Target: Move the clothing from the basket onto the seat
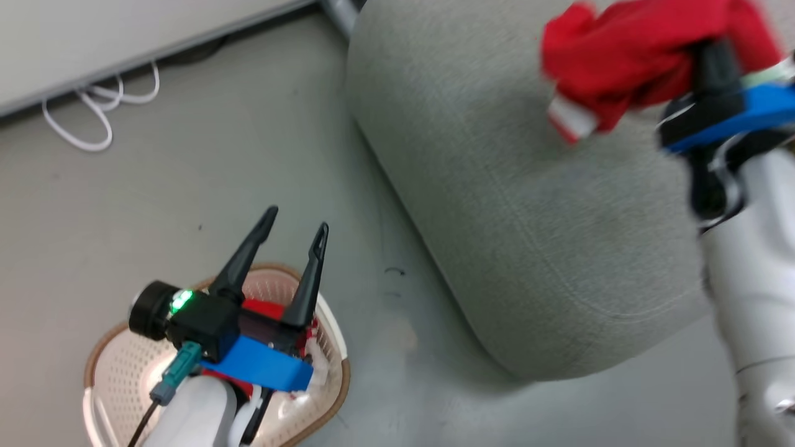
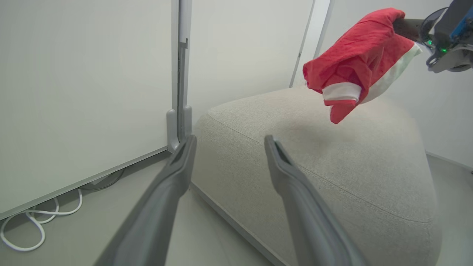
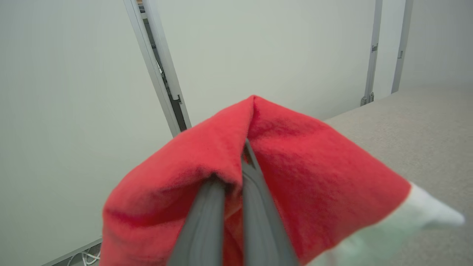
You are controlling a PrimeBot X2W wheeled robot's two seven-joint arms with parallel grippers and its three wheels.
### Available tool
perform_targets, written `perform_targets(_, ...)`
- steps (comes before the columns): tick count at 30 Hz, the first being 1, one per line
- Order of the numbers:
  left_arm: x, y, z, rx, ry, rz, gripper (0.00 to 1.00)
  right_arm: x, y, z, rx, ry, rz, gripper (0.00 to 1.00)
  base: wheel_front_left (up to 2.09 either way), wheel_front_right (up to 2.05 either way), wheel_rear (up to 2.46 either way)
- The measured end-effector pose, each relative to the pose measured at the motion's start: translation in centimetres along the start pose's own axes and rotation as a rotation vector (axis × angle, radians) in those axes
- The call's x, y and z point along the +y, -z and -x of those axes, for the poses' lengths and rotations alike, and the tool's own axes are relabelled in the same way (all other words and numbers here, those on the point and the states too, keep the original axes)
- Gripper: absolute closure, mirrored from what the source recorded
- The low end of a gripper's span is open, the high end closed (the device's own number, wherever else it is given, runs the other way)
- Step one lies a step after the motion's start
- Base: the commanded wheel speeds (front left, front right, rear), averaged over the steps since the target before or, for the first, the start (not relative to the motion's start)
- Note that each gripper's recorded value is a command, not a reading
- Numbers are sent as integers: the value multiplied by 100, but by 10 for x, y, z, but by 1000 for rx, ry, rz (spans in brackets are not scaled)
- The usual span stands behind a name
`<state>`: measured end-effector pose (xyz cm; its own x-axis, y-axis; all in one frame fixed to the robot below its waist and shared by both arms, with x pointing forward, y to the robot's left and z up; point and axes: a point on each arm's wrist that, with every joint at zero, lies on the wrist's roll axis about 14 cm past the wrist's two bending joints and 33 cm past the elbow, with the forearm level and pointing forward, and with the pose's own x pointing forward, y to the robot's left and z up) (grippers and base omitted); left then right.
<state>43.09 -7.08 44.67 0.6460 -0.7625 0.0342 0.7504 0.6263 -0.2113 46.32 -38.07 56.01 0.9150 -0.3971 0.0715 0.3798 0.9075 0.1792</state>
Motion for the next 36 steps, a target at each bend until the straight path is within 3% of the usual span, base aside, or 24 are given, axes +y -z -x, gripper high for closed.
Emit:
perform_targets(11,59,25,-7,-30,-75,17,0,-43,-9,-89,-78,118,151,100,0,0,0)
perform_targets(18,83,56,-1,4,-113,41,0,-66,59,-107,14,216,182,100,0,0,0)
perform_targets(22,98,66,8,26,-153,33,0,-69,119,-100,145,239,184,100,0,0,0)
perform_targets(23,101,68,11,33,-162,31,0,-68,131,-98,174,241,181,72,0,0,0)
perform_targets(24,104,70,13,39,-169,28,0,-67,141,-96,200,242,181,11,0,0,0)
perform_targets(25,105,71,14,42,-174,27,0,-66,149,-94,219,244,179,0,0,0,0)
perform_targets(29,106,66,15,39,-182,18,0,-59,163,-86,271,238,161,0,0,0,0)
perform_targets(36,101,43,14,8,-188,9,0,-47,148,-81,274,196,170,0,0,0,0)
